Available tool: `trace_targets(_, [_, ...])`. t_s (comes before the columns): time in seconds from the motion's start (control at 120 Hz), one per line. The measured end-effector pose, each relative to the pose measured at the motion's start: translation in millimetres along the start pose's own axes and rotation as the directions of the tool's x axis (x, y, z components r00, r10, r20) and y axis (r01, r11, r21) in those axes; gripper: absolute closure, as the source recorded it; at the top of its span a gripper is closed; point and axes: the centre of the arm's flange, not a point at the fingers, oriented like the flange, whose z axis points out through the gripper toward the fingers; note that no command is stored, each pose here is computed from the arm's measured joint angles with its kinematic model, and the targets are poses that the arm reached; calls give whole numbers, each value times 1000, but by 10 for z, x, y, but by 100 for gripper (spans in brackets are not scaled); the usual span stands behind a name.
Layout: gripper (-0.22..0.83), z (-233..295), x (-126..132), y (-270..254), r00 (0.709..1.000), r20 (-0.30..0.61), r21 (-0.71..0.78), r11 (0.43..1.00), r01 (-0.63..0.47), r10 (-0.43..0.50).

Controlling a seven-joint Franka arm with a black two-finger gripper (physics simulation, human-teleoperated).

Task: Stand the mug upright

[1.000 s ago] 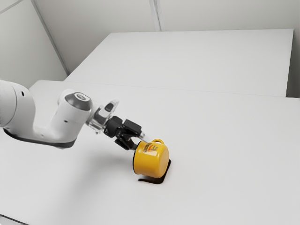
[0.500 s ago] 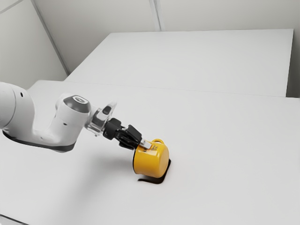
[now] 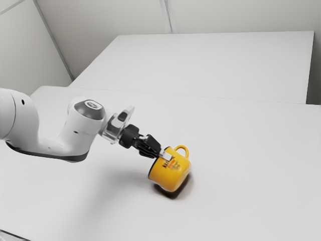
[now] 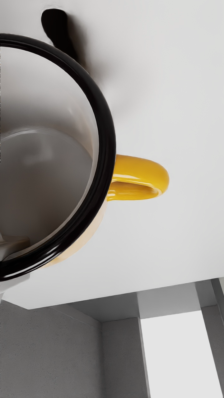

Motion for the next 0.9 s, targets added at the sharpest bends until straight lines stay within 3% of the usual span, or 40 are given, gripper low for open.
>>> trace_targets(0.267, [79,73,59,138,997,51,85,995,-60,56])
trace_targets(0.4, [79,-113,237,177,994,51,197,974,-108,100])
trace_targets(0.583, [79,-501,463,199,986,78,420,892,-169,150])
trace_targets(0.9, [79,-688,644,258,984,133,636,752,-173,115])
